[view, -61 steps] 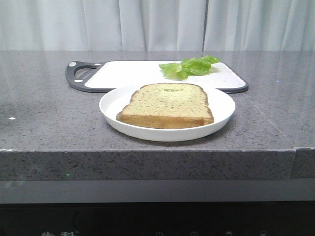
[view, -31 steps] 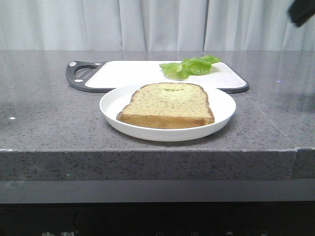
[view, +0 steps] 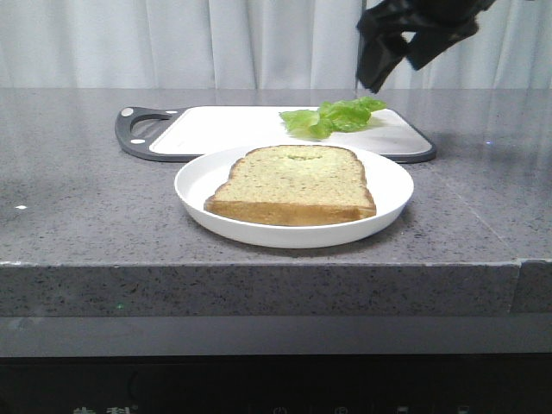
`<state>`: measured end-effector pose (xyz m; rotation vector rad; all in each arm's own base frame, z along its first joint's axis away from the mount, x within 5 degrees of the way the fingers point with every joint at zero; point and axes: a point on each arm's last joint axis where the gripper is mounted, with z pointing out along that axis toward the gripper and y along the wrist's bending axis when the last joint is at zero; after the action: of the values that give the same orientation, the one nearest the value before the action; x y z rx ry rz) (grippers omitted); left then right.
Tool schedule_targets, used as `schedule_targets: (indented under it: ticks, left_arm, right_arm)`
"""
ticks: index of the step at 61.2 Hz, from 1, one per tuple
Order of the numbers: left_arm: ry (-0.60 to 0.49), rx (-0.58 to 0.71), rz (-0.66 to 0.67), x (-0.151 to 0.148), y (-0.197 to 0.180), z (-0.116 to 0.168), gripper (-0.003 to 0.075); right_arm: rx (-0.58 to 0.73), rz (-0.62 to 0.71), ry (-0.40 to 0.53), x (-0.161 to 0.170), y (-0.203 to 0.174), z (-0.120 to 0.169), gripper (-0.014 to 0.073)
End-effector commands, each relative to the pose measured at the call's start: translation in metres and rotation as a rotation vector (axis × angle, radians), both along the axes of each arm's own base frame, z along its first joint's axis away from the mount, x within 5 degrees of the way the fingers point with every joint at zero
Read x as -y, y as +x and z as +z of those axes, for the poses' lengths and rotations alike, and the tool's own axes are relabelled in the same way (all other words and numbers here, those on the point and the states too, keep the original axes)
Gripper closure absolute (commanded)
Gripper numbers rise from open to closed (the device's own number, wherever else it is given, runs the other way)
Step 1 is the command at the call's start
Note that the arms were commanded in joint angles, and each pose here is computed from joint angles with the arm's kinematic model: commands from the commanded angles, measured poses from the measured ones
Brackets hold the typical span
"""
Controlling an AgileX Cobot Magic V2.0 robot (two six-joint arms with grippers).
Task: Left arm grabs bread, right arm adds lettuce
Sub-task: 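Lower the right gripper onto the lettuce leaf on the cutting board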
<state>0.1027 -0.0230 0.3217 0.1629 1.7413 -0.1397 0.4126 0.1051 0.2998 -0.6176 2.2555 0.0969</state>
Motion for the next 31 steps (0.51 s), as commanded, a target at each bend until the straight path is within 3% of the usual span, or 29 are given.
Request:
schedule_targets:
  ticks: [1,22,31]
  left_arm:
    - [-0.017,0.088,-0.038,0.003,-0.001,0.015,0.0739]
    - [-0.017,0.088,-0.038,0.003,-0.001,0.015,0.0739]
    - [-0.017,0.088,-0.038,0.003,-0.001,0.015,0.0739]
  right_arm:
    - [0.108,0.016,0.022,-0.003,0.011,0.031,0.0036]
    - [0.054,0.037,0.007,-0.013,0.048,0.014,0.0045]
    - [0.046,0.038,0.003,-0.013,0.048,0.012,0.0213]
